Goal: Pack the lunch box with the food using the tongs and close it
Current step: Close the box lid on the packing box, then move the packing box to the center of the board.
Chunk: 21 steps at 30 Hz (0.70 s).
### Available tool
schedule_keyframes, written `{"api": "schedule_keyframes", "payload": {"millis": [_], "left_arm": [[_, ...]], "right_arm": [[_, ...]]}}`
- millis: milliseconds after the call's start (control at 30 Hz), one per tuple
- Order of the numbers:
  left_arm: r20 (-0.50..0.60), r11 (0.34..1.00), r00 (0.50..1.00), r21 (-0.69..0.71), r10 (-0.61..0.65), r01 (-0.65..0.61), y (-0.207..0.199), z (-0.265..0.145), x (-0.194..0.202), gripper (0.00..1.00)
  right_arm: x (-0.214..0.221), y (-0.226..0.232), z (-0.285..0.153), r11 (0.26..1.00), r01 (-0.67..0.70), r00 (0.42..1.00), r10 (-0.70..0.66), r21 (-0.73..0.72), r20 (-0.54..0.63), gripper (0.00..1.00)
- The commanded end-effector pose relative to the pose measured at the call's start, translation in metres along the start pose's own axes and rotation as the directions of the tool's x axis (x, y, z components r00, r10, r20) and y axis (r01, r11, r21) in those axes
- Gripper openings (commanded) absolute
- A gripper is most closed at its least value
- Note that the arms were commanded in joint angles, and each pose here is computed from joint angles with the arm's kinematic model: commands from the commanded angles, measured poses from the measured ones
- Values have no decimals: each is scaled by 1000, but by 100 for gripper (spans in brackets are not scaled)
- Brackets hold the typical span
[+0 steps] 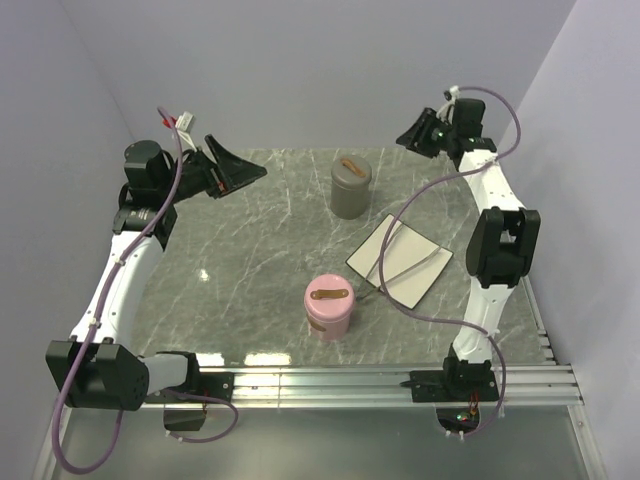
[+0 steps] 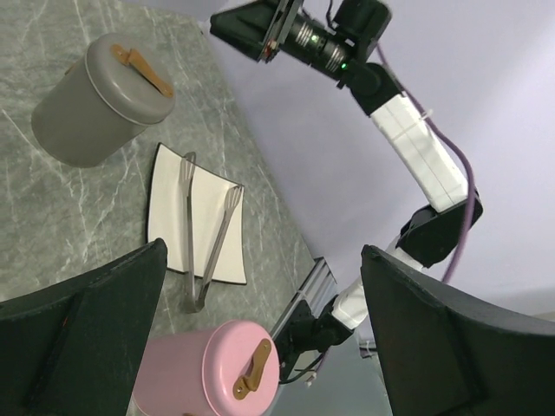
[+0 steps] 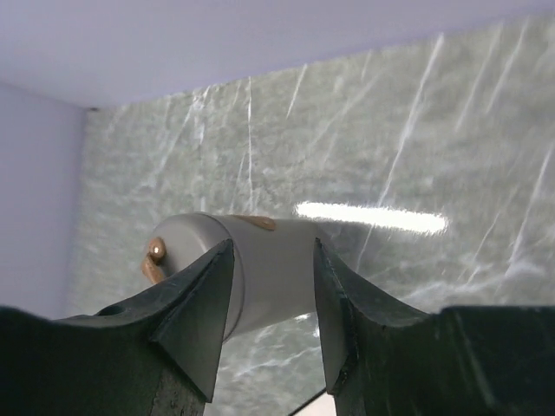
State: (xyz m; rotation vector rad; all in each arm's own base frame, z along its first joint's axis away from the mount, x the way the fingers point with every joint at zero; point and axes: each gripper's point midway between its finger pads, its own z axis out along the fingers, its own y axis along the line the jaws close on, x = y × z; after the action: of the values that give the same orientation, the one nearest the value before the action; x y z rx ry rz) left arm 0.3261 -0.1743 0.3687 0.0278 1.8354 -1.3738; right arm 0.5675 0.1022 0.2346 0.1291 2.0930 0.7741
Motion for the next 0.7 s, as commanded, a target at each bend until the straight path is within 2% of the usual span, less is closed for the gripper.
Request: {"api": "schedule_keyframes", "payload": {"millis": [0, 133, 333, 567, 600, 667], "left_arm": [[48, 997, 996, 25, 73, -74, -16, -6, -20, 99], [59, 997, 995, 6, 77, -77, -10, -7, -28, 99], [79, 995, 992, -2, 96, -96, -9, -10, -33, 99], [106, 996, 991, -26, 85, -83, 3, -13, -44, 99], [109, 996, 991, -26, 83, -81, 4, -14, -45, 99], [105, 997, 991, -18, 79, -77, 4, -15, -44, 99]], "right_arm": [[-7, 9, 6, 973, -190, 981, 194, -130, 18, 49], [19, -12, 31, 947, -299, 954, 294, -117, -56, 47], [43, -30, 57, 913, -393, 918, 381, -115, -109, 46], [69, -31, 75, 878, -458, 884, 433, -138, -177, 44], [86, -19, 80, 867, -478, 868, 443, -139, -223, 44], [95, -10, 88, 868, -470, 872, 429, -161, -236, 44]]}}
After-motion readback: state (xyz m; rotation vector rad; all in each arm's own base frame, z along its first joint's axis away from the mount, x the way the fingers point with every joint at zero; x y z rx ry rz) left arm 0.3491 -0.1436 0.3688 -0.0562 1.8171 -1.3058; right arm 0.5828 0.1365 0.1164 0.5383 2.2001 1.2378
